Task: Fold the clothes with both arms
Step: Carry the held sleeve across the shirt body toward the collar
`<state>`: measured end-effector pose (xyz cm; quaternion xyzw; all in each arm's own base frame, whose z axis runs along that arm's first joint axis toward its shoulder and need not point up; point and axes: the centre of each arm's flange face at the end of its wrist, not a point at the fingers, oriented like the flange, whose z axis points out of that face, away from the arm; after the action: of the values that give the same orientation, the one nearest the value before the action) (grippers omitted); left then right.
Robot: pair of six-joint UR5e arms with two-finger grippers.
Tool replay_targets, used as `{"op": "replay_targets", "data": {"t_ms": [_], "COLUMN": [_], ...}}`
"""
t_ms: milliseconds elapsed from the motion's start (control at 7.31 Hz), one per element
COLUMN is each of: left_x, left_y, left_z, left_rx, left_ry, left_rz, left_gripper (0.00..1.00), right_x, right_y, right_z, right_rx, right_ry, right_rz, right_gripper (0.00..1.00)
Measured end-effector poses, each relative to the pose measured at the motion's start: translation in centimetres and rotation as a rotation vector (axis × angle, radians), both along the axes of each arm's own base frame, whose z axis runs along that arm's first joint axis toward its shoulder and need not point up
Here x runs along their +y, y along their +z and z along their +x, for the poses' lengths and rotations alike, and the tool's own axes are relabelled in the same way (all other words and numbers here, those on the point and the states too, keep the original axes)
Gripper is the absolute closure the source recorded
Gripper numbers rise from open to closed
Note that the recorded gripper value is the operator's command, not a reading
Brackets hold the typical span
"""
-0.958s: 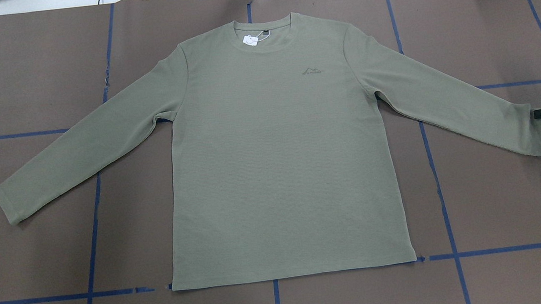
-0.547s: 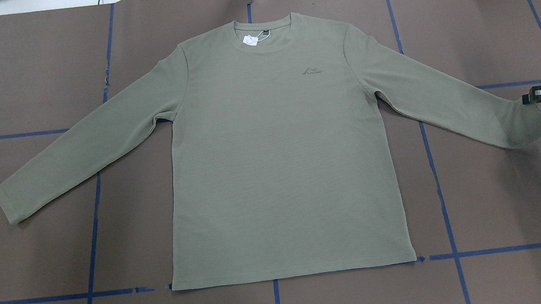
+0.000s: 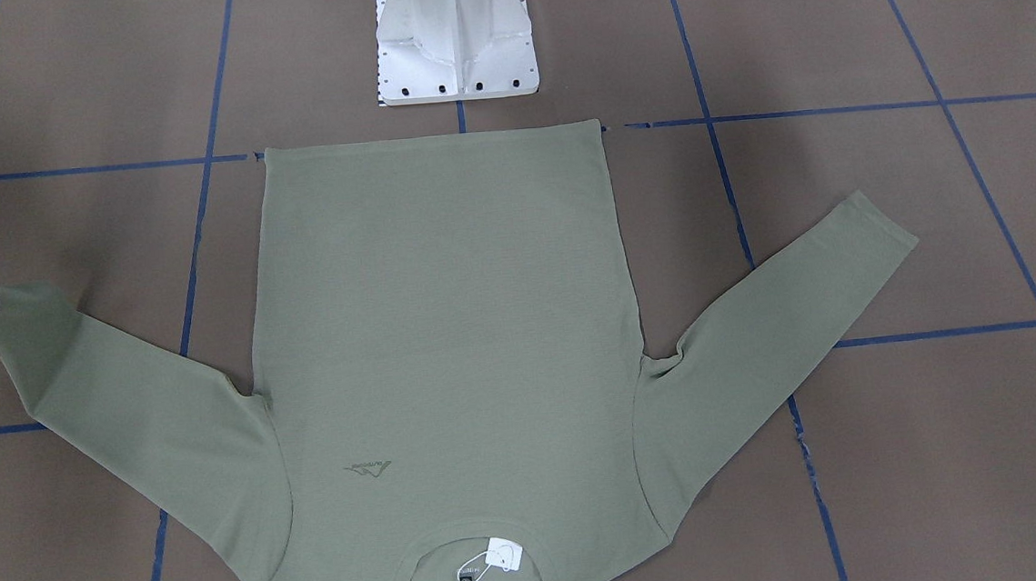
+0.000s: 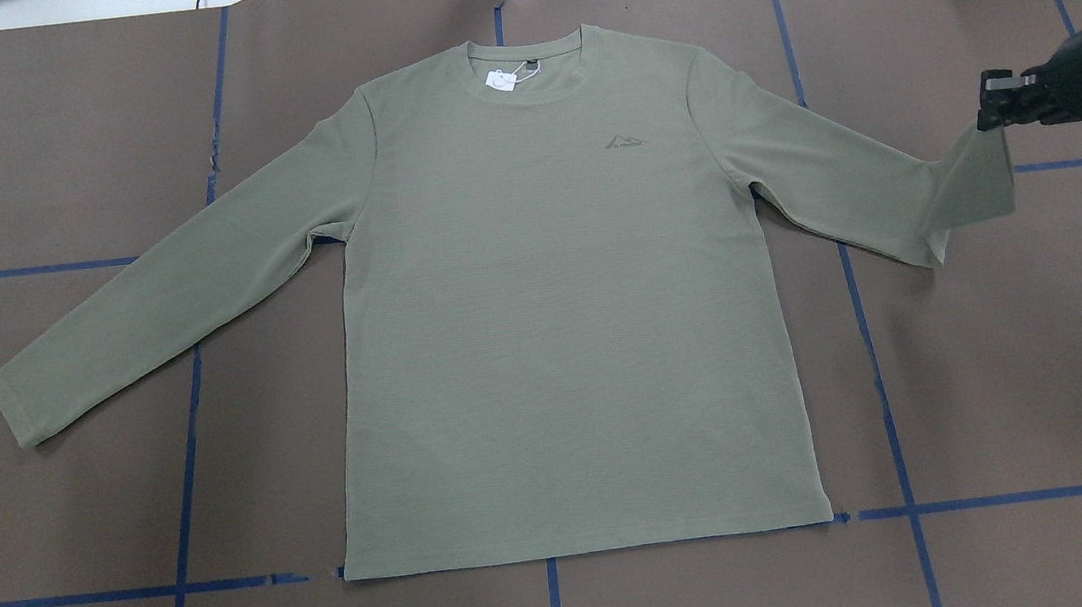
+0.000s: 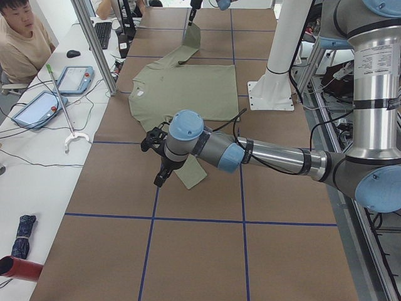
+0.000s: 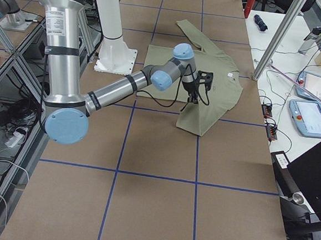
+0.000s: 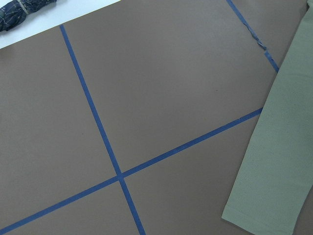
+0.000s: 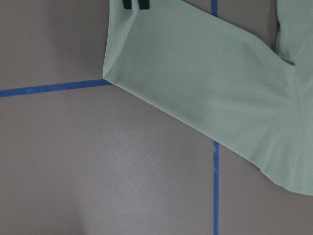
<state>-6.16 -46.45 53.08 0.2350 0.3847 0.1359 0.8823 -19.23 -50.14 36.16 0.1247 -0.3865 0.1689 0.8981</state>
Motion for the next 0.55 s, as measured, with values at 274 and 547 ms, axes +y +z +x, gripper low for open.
{"op": "replay_targets", "data": {"t_ms": [274, 547], "left_x": [0.0, 0.0], "left_y": [0.1, 0.4], "left_z": [0.0, 0.0], "left_rx": [0.000, 0.001], "left_ry": [0.000, 0.000], "left_rz": [-0.003, -0.008], "left_gripper": [0.00, 0.00], "right_x": [-3.7, -6.3], "right_y": [-11.0, -19.8], "right_z": [-8.2, -16.2], "right_rx": [0.090, 0.115], "right_ry": [0.085, 0.173], "right_rz": [-0.040, -0.035], "right_gripper": [1.00, 1.00]}}
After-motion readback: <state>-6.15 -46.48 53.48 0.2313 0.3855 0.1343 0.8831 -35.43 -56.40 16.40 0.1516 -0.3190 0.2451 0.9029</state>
